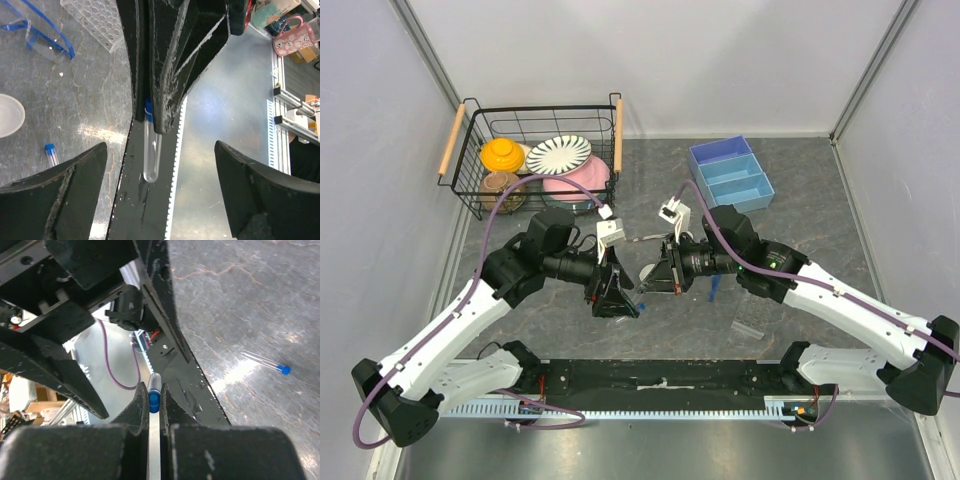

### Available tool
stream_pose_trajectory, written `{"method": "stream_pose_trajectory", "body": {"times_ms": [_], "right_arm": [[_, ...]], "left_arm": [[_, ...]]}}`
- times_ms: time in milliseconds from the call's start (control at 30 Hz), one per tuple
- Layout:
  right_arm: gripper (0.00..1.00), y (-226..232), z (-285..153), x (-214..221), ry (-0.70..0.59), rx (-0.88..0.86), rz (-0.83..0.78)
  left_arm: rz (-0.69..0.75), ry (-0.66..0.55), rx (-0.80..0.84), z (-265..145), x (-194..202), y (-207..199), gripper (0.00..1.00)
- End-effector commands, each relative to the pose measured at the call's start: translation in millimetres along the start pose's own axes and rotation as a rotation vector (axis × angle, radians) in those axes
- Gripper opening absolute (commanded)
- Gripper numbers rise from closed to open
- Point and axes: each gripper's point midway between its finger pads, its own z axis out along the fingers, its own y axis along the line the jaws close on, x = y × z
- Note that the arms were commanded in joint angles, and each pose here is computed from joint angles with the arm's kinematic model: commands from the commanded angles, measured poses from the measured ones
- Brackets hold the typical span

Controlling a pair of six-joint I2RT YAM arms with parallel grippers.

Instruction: Organize the chemistry lab equipment

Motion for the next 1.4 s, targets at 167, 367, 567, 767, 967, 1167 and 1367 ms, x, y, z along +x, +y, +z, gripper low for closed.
{"method": "stream_pose_trajectory", "body": {"times_ms": [167,367,567,767,967,1167,1367], "right_arm": [[0.00,-30,-40,-33,-0.117,0.330,-0.079],[0.00,-66,-95,-46,-0.242,0.634,-0.031],[0.00,-108,-143,-47,-0.344,0.884,0.071],[0.00,-142,-166,-28,-0.350,1.047,0.159],[0.00,-166,-168,-4,-0.317,1.140,0.217],[0.00,-187,-171,13,-0.275,1.245,0.250],[0.00,-197,-169,38,-0.216,1.273,0.298]], "left_arm": [[-0.051,-0.039,-0.245,-20,-5,21,1.00],[-0.115,-0.032,-0.502,-38,8,58,1.00],[-0.094,-0.078,-0.548,-51,5,56,1.00],[-0.079,-0.093,-0.560,-56,1,54,0.99],[-0.080,-0.079,-0.562,-53,3,58,0.97],[-0.079,-0.071,-0.548,-46,6,62,0.96],[-0.084,-0.044,-0.541,-37,13,72,0.96]]}}
